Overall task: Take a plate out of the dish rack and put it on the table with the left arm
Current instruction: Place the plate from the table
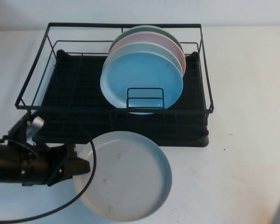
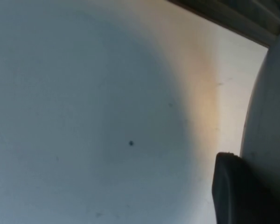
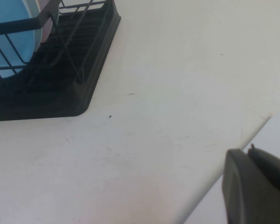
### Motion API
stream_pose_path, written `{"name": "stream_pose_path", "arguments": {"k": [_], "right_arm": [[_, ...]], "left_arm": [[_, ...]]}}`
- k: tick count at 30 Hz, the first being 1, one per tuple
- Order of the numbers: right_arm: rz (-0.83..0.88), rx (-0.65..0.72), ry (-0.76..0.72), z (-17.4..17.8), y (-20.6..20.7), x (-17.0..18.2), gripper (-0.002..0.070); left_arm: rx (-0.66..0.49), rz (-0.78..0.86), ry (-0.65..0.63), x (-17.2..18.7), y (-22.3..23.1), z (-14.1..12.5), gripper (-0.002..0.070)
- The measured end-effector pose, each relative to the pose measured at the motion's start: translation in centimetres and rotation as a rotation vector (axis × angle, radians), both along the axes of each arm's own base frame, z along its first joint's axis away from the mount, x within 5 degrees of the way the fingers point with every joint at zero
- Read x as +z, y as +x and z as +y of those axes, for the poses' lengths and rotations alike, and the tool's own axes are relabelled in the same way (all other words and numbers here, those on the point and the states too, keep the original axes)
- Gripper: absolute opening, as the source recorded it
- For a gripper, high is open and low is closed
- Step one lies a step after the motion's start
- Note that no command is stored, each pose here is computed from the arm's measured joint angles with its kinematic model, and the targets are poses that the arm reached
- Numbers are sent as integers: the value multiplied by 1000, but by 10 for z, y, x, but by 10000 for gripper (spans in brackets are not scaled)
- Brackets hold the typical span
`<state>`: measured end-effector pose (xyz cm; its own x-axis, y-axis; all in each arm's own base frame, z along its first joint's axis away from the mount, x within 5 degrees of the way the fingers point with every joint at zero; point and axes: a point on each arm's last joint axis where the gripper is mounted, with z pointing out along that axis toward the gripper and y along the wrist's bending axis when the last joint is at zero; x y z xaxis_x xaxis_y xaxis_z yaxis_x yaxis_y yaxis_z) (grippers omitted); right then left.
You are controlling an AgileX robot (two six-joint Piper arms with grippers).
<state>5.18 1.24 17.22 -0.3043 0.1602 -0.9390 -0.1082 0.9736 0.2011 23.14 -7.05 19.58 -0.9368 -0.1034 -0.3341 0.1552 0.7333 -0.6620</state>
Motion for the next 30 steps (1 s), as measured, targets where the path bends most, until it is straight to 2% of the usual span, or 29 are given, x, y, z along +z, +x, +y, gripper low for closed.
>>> {"name": "stream_pose_path", "arguments": {"k": [6, 11, 14, 18, 21, 26, 30], "right_arm": [[0, 0, 0, 0, 0, 0, -20], [0, 0, 0, 0, 0, 0, -20], [0, 0, 0, 0, 0, 0, -20], [0, 0, 0, 0, 0, 0, -20], [0, 0, 0, 0, 0, 0, -20], [0, 0, 0, 0, 0, 0, -20], [0, 0, 0, 0, 0, 0, -20]], "left_arm": [[-2, 39, -10, -26, 12, -1, 43], [-23, -3, 30, -32, 16, 0, 53], [-52, -35, 43, -32, 16, 0, 113], [-61, -54, 58, -33, 17, 1, 295], [-54, -59, 69, -33, 18, 2, 384], [-47, -74, 51, -28, 23, 5, 419], [-45, -138, 10, -6, 28, 13, 417]]}}
